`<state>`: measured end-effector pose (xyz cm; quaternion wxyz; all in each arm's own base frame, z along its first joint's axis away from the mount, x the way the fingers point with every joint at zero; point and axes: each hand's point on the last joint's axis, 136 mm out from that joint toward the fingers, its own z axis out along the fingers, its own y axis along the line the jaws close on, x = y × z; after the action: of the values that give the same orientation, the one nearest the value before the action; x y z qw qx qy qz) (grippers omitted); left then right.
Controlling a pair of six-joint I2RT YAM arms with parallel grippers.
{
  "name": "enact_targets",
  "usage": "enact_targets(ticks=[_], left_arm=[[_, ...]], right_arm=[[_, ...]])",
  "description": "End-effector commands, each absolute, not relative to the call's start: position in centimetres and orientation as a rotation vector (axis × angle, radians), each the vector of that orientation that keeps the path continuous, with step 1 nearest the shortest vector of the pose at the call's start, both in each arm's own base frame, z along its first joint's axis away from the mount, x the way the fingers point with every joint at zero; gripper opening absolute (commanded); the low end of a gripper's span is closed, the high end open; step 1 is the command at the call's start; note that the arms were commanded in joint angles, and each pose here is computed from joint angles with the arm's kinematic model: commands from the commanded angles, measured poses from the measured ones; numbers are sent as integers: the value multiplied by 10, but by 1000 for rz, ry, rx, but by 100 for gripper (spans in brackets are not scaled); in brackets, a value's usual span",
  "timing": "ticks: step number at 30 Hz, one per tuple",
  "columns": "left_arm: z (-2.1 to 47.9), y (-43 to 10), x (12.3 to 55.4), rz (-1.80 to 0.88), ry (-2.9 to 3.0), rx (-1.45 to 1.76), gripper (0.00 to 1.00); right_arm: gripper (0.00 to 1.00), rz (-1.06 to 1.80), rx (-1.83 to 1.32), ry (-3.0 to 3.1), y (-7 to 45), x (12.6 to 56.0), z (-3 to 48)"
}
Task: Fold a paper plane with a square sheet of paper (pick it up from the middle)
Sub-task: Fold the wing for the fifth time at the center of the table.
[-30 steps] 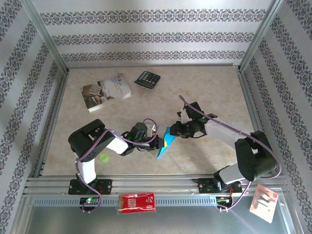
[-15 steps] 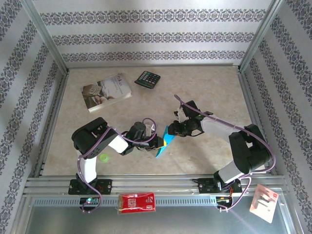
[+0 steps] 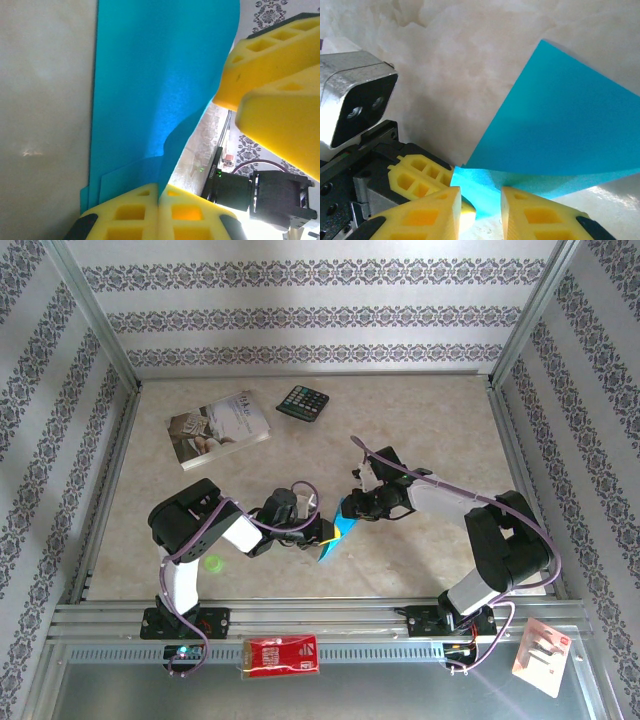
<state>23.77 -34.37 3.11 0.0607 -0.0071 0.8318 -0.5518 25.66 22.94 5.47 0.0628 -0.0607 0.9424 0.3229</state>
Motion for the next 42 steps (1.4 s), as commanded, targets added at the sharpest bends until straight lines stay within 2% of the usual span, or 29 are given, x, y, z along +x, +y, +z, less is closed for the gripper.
enact_targets(ticks=[1,20,42], left_arm=[[32,-344,244,-1687,2495,-23,0],[22,-341,245,-1676,2540,-127,0],[9,-335,242,-1627,2613,-209,0]], right_arm=[[27,1001,-251,2803,239,261,62],[22,960,-257,2843,239,263,39],[26,900,-218,2886,224,268,19]])
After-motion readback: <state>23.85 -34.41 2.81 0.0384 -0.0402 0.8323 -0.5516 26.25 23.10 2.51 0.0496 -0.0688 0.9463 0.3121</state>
